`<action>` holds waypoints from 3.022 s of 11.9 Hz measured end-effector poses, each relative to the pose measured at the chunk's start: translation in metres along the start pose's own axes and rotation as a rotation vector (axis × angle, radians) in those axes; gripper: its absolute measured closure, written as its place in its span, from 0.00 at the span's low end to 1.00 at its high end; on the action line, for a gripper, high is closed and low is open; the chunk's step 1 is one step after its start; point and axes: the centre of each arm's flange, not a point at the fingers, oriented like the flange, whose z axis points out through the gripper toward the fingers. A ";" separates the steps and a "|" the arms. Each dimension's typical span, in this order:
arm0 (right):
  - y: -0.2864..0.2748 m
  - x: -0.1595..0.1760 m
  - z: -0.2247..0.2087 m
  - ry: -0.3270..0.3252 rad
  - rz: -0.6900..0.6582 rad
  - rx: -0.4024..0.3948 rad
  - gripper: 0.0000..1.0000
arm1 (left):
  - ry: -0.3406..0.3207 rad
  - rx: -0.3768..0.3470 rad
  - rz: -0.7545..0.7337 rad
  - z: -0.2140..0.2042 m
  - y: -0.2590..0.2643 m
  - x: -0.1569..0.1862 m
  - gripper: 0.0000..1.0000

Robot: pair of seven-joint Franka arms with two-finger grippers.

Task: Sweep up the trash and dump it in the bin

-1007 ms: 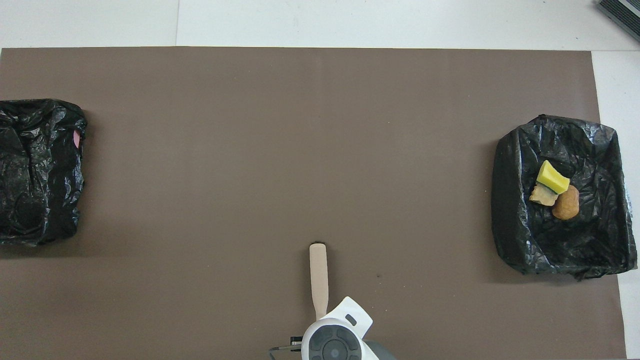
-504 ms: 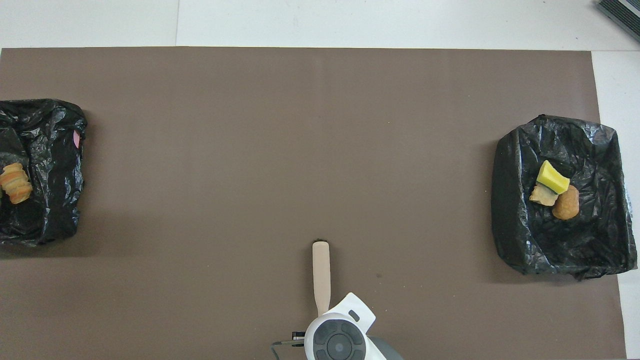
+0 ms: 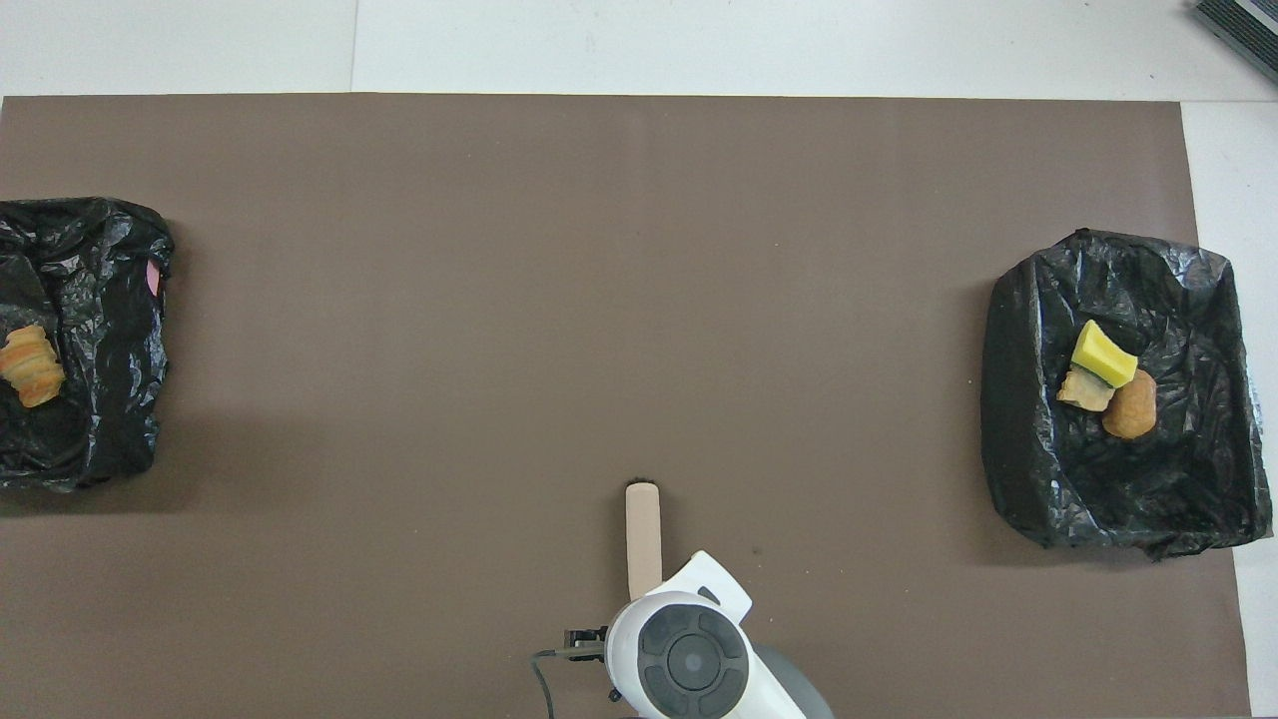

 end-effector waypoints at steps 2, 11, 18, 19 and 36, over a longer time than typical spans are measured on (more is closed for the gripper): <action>0.008 0.029 -0.031 0.039 0.023 0.023 0.00 | -0.060 0.012 0.020 -0.017 -0.006 0.001 0.69; 0.139 0.156 -0.207 0.337 -0.033 -0.171 0.00 | -0.132 0.002 0.000 -0.140 -0.025 0.043 0.69; 0.224 0.168 -0.300 0.283 -0.026 -0.216 0.00 | 0.186 0.028 -0.083 -0.188 -0.038 0.107 0.69; 0.233 0.166 -0.308 0.261 -0.028 -0.224 0.00 | 0.243 0.015 -0.100 -0.196 -0.038 0.118 0.69; 0.358 0.147 -0.364 0.212 0.053 -0.123 0.00 | 0.799 -0.517 -1.043 -0.452 -0.026 0.410 0.69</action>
